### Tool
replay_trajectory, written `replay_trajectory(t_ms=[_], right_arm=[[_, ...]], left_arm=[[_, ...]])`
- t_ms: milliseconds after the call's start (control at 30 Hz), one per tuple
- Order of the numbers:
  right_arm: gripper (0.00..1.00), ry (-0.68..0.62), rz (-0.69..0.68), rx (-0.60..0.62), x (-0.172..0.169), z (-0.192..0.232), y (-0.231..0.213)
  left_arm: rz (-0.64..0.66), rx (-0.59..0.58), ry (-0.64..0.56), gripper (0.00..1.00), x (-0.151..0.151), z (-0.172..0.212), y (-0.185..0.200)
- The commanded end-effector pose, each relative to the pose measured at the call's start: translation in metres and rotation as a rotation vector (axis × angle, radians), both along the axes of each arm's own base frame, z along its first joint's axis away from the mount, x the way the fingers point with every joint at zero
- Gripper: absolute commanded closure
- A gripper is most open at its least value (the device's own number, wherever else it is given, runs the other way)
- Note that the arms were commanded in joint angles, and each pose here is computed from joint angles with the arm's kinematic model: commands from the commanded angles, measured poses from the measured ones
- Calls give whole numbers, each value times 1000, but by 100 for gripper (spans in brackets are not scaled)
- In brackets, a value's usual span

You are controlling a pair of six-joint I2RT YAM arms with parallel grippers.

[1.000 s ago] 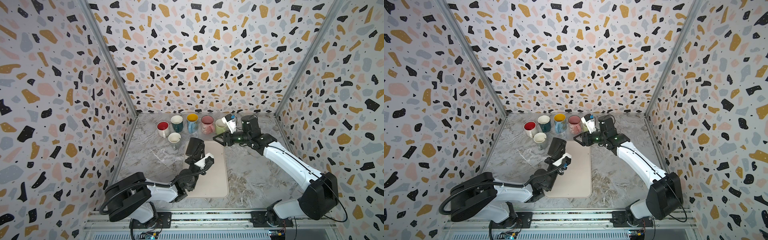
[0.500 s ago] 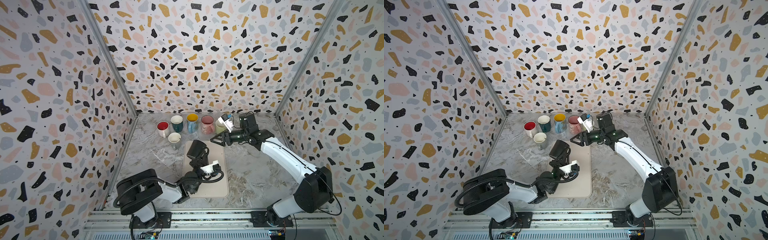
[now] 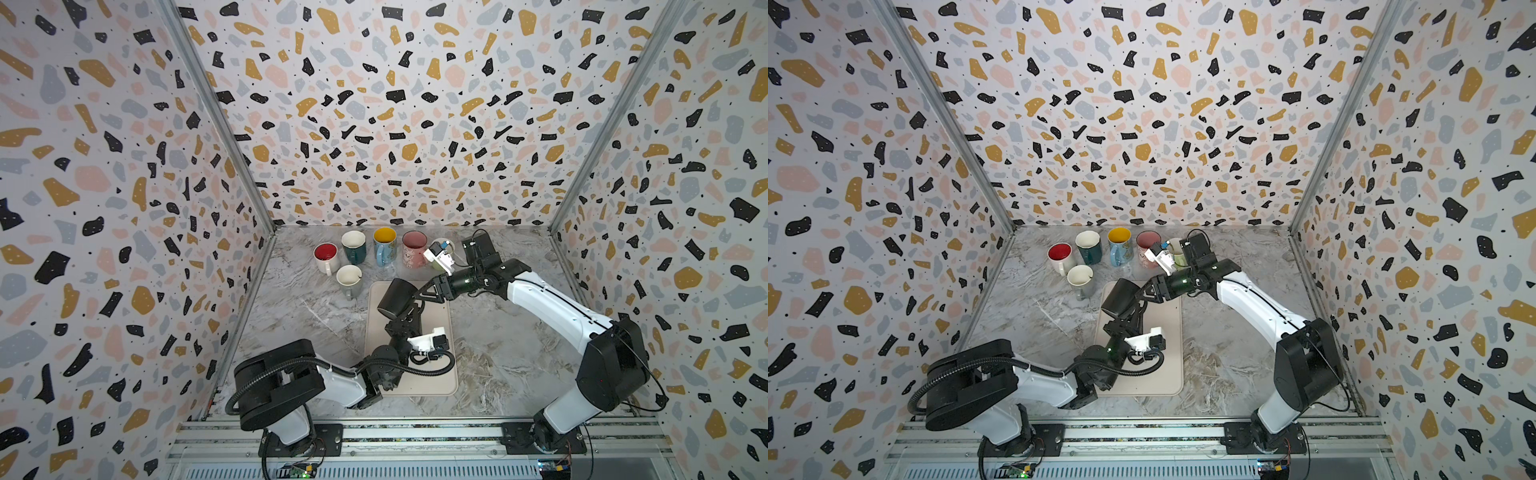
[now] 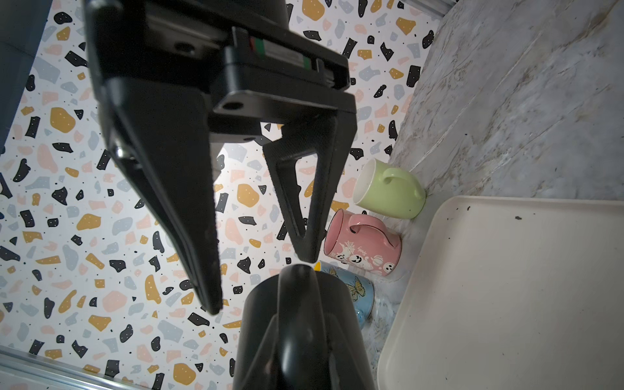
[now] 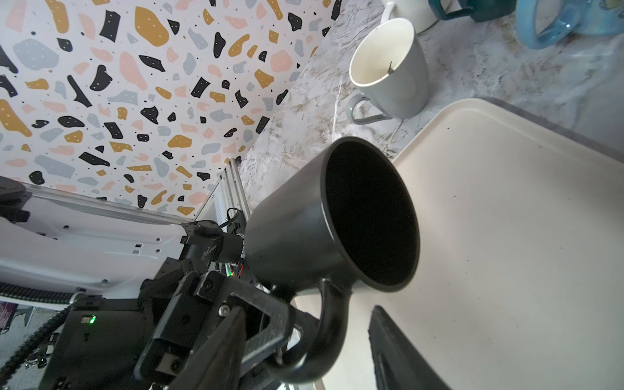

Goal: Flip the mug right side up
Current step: 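Rotate the black mug upright with the left gripper while the right gripper approaches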

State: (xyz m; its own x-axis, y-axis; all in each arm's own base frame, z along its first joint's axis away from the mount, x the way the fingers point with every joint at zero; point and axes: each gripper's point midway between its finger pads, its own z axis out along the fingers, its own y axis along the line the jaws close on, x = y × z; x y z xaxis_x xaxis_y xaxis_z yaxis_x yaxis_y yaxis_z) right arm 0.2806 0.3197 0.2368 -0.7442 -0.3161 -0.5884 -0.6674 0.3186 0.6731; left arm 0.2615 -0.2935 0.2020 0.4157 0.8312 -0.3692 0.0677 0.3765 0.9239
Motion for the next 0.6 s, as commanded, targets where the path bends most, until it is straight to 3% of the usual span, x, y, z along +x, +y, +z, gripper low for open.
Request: replay_trajectory(t_ms=[0,333,500,567], right_arm=[[42,35,29,25,-7,4,2],[46,105,4,-22,-5,-21,-1],[53,153,16,22,-9,-22,4],[61,171,16,35,-9,-24,4]], left_arm=[[17,-418,-243,100,-16,109,29],[36,-397,-261,100,-15,113,29],[39,-391,-264,100,-15,114,29],[38,-382,-266,100,-14,113,28]])
